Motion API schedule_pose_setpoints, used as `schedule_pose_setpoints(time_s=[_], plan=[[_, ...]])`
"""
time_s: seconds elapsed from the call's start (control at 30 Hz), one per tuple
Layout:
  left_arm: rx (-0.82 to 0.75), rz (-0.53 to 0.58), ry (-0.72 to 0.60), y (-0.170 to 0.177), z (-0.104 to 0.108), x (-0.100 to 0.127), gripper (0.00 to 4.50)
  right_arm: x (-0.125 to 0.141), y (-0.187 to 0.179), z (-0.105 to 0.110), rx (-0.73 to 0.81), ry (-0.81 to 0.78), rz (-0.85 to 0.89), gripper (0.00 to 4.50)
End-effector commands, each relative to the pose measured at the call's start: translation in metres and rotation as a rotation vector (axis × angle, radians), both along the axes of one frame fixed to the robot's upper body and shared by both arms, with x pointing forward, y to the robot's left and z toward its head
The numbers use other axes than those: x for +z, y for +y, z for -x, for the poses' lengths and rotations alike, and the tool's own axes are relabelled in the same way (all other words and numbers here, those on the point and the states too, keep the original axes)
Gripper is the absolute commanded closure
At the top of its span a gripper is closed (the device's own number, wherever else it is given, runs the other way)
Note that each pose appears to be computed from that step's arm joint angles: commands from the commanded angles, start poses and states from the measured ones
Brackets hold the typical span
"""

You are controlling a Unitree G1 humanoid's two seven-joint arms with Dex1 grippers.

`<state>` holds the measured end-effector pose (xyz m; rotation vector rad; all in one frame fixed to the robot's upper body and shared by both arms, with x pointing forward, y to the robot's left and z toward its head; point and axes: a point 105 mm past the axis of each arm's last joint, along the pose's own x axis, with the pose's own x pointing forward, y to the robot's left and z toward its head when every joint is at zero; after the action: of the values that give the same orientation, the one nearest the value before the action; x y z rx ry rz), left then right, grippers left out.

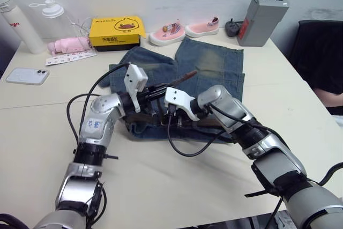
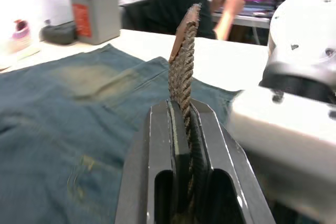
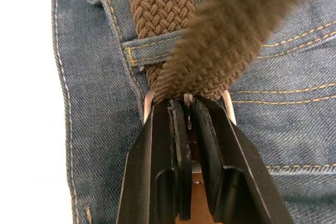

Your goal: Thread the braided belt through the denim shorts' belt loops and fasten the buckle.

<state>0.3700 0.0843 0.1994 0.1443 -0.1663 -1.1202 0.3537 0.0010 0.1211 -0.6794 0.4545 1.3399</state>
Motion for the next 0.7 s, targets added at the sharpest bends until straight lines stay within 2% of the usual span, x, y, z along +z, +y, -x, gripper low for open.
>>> schedule_pose_setpoints(time_s=[0.03, 0.37, 0.7], plan=[[-0.094, -0.016, -0.133, -0.009, 0.001, 0.035, 4.5, -0.071, -0.001, 0.026, 0.032, 0.173, 0.172, 3.9], [-0.32, -0.077, -0.185, -0.043, -0.003, 0.063, 4.5, -0.084, -0.002, 0.04, 0.065, 0.21, 0.197, 3.9], [-0.544, -0.105, -0.189, -0.1, 0.011, 0.066, 4.5, -0.086, 0.002, 0.05, 0.079, 0.216, 0.186, 3.9]])
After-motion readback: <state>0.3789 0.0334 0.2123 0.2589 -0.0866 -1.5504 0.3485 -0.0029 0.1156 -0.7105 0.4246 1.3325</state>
